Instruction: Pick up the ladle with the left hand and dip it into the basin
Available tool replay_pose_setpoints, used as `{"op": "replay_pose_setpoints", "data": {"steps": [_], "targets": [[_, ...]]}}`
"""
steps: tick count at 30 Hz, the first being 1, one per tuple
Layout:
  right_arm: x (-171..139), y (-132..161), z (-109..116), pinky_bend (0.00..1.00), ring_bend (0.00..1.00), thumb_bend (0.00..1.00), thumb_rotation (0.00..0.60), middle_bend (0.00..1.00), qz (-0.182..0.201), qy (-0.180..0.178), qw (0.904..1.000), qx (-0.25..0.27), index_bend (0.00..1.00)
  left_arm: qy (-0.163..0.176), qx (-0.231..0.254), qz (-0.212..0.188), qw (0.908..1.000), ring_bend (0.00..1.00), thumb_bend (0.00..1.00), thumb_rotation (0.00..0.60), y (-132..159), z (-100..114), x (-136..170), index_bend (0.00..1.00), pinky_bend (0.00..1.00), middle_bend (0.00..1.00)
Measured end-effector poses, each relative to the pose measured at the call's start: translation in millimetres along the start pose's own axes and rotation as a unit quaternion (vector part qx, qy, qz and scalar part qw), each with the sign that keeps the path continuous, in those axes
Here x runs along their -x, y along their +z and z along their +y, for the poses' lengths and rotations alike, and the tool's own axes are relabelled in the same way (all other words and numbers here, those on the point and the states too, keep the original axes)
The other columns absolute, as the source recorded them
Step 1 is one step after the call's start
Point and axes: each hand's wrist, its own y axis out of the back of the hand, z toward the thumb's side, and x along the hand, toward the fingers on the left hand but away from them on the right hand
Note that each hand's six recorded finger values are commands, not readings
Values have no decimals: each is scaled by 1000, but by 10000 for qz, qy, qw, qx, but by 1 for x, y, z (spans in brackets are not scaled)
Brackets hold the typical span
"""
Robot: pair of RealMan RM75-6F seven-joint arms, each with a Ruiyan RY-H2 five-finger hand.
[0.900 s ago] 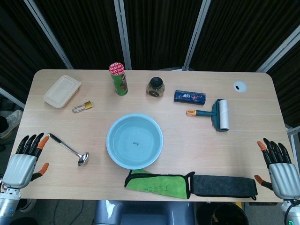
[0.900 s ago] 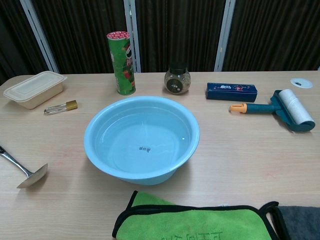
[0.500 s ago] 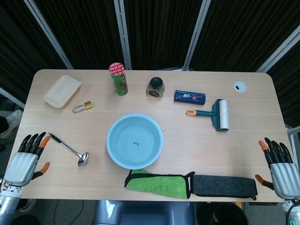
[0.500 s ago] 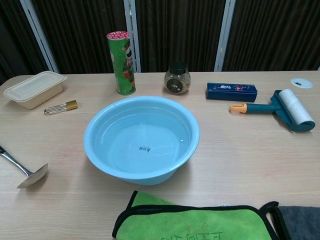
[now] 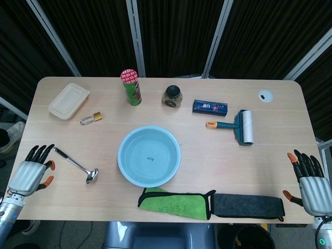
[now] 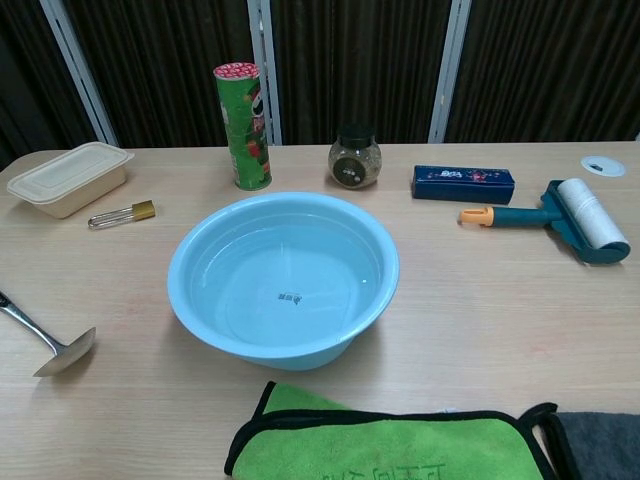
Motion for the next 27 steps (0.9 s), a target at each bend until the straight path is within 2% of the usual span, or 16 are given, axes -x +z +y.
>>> {"op": "replay_pose_setpoints", "data": {"steps": [3, 10, 15, 27], "targets": [[0, -1, 0, 0, 0, 0, 600, 0, -30, -10, 10000, -12, 0, -122, -106, 73, 9998, 0, 322, 600, -11, -8, -9, 485, 0, 0], [0, -3, 0, 0, 0, 0, 600, 0, -81, -27, 10000, -42, 0, -84, -213, 166, 9996, 0, 329, 600, -26, -18, -29, 502, 0, 0], [1, -4, 0, 0, 0, 0, 600, 0, -130, -33, 9999, -60, 0, -66, -150, 118, 9998, 0, 347, 600, -27, -25, -46, 512, 0, 0], [4, -10, 2, 0, 0, 0, 600, 0, -242, -71, 9997, -55, 0, -311, -258, 39, 9992, 0, 347, 600, -19, -43, -82, 492, 0, 0]]}}
